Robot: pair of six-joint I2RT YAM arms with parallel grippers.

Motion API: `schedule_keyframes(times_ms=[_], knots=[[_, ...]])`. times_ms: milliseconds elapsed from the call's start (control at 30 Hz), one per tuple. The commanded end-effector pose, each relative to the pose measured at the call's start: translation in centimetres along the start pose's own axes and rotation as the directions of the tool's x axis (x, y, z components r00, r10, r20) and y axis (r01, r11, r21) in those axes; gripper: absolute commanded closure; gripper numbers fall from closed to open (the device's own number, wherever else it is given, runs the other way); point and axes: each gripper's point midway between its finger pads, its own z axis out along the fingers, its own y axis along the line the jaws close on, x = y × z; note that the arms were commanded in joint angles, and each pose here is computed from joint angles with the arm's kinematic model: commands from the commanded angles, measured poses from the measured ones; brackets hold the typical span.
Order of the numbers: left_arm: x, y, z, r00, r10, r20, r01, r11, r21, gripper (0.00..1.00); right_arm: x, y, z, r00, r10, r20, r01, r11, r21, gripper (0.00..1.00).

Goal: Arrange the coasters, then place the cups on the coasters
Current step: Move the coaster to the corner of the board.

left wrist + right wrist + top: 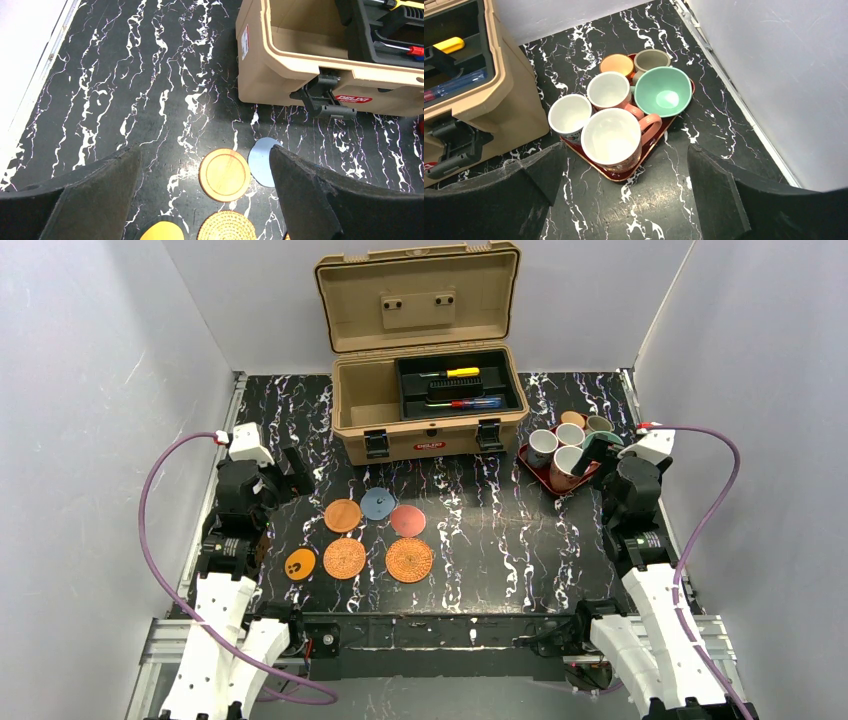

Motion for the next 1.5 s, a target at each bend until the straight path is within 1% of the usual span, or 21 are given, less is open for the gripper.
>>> schedule_keyframes(times_ms=[0,167,333,500,600,700,767,833,900,967,1000,1100,1233,1333,1400,1467], knots=[[-1.3,-0.1,-0.4,1.000,-0.004,0.031,0.004,1.000,0.001,0.02,-2.3,-0.2,-0.4,0.998,0.017,0.060,-0.018,1.000,0.016,0.02],[-1.5,0.2,-0.5,0.999,-0.020,0.042,0.020,1.000,-0.017,0.02,-1.8,0.6,-0.2,1.000,-0.008,0.029,0.009,1.000,-0.026,0.02],[-1.7,0.2,-0.6,0.998,-0.035,0.053,0.036,0.999,-0.020,0.02,-1.3,2.7,-0.1,0.999,-0.051,-0.002,0.050,0.988,-0.143,0.02],[-1.3,-0.4,-0.1,0.999,-0.037,0.029,0.037,0.999,0.009,0.02,-0.6,4.8,0.1,0.994,-0.093,-0.057,0.077,0.967,-0.241,0.01],[-0.7,-0.3,0.0,0.999,-0.033,-0.010,0.033,0.999,-0.003,0.02,0.3,6.8,-0.1,0.984,-0.146,-0.107,0.107,0.946,-0.305,0.02],[-0.7,-0.7,-0.2,1.000,-0.015,0.016,0.015,0.999,0.033,0.02,1.2,9.0,-1.2,0.966,-0.219,-0.139,0.161,0.927,-0.339,0.02],[-0.7,-1.0,-0.3,0.999,-0.014,0.036,0.012,0.998,0.061,0.02,1.8,11.1,-2.4,0.957,-0.243,-0.161,0.169,0.913,-0.371,0.03],[-0.6,-1.3,-0.2,0.999,-0.012,0.040,0.009,0.997,0.076,0.02,3.0,13.7,-3.8,0.945,-0.254,-0.207,0.145,0.891,-0.430,0.06],[-0.4,-1.4,0.0,1.000,-0.005,0.026,0.003,0.997,0.080,0.02,4.7,16.5,-5.7,0.927,-0.269,-0.262,0.111,0.863,-0.493,0.07],[-0.2,-1.3,0.2,1.000,-0.001,0.009,0.000,0.997,0.076,0.02,7.0,19.2,-8.1,0.899,-0.321,-0.298,0.116,0.830,-0.546,0.08],[-0.1,-1.3,0.3,1.000,0.000,0.005,-0.001,0.997,0.076,0.02,8.4,20.8,-10.0,0.881,-0.366,-0.300,0.134,0.800,-0.584,0.08],[0.0,-1.4,0.4,1.000,0.001,0.003,-0.001,0.997,0.079,0.02,11.8,23.7,-13.8,0.843,-0.446,-0.300,0.179,0.759,-0.626,0.10],[-0.2,-1.5,0.2,1.000,0.001,0.010,-0.002,0.996,0.087,0.02,15.0,27.7,-19.3,0.833,-0.492,-0.254,0.171,0.664,-0.728,0.14],[-0.3,-1.3,0.1,1.000,-0.002,0.014,0.001,0.997,0.077,0.02,17.9,30.3,-22.0,0.811,-0.525,-0.259,0.143,0.606,-0.782,0.17],[-0.3,-1.3,0.0,1.000,-0.003,0.016,0.002,0.997,0.075,0.02,19.5,31.4,-23.2,0.791,-0.557,-0.251,0.154,0.579,-0.800,0.19],[-0.4,-1.3,0.0,1.000,-0.003,0.017,0.002,0.997,0.074,0.02,20.6,32.5,-24.3,0.783,-0.583,-0.217,0.184,0.550,-0.815,0.19]])
